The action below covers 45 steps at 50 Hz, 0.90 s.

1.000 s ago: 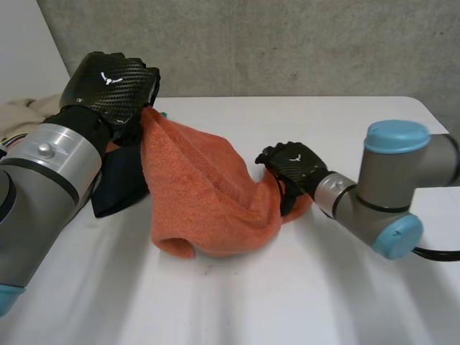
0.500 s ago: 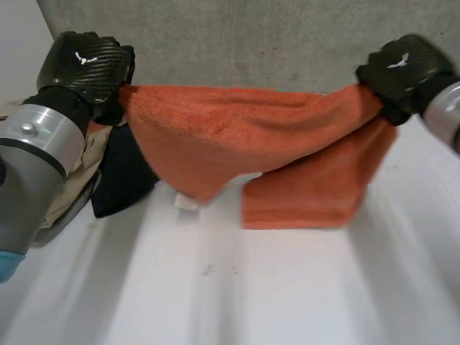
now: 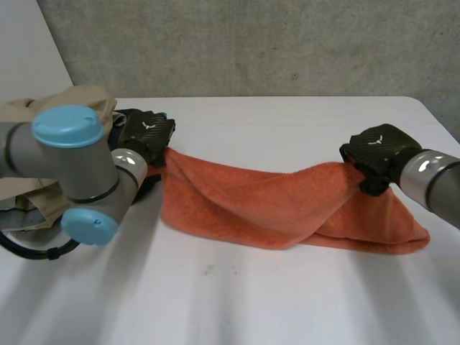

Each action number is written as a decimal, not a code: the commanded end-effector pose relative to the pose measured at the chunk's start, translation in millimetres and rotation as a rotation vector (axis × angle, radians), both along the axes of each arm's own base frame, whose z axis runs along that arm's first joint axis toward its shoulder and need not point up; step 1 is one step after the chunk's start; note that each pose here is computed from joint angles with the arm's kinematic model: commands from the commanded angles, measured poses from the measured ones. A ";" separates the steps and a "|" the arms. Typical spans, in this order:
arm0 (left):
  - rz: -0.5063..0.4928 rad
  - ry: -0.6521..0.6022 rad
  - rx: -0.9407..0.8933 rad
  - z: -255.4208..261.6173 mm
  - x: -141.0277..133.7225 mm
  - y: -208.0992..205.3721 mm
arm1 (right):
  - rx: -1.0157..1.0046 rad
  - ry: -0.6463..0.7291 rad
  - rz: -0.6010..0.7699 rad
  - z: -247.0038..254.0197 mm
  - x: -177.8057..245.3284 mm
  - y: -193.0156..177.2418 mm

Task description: Fold the laundry.

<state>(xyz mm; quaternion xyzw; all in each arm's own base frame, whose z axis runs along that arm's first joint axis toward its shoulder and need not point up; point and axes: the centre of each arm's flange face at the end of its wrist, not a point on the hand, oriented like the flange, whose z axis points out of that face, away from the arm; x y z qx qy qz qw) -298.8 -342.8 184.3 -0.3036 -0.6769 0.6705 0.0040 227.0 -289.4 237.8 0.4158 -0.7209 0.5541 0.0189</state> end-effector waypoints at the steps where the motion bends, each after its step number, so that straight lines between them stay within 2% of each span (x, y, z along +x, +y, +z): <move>1: 0.032 0.058 -0.135 -7.8 -15.2 -46.8 | -0.206 -0.124 -0.206 -28.2 9.6 -65.0; 3: 0.066 0.075 -0.176 -4.1 -15.4 -58.0 | -0.298 -0.146 -0.262 -29.9 18.5 -74.7; 6: 0.123 0.101 -0.228 5.1 -12.6 -70.8 | -0.356 -0.162 -0.274 -30.7 27.1 -78.4; 10: 0.111 0.102 -0.228 10.8 -15.2 -61.6 | -0.335 -0.155 -0.235 -37.4 33.4 -73.4; 18: 0.084 0.074 -0.168 34.2 -0.2 -2.6 | -0.235 -0.118 -0.171 -49.7 38.9 -51.7; 23: -0.006 0.044 -0.096 30.2 -7.5 58.4 | -0.171 -0.091 -0.163 -58.4 35.3 -42.3; 28: -0.100 0.013 -0.034 9.1 -17.0 82.8 | -0.151 -0.084 -0.165 -58.2 31.4 -37.9; 34: -0.168 -0.013 0.025 -27.3 -34.6 68.5 | -0.145 -0.082 -0.156 -56.8 30.7 -32.2; 45: -0.162 -0.034 0.060 -63.3 -50.5 33.3 | -0.103 -0.081 -0.129 -61.3 29.1 -21.0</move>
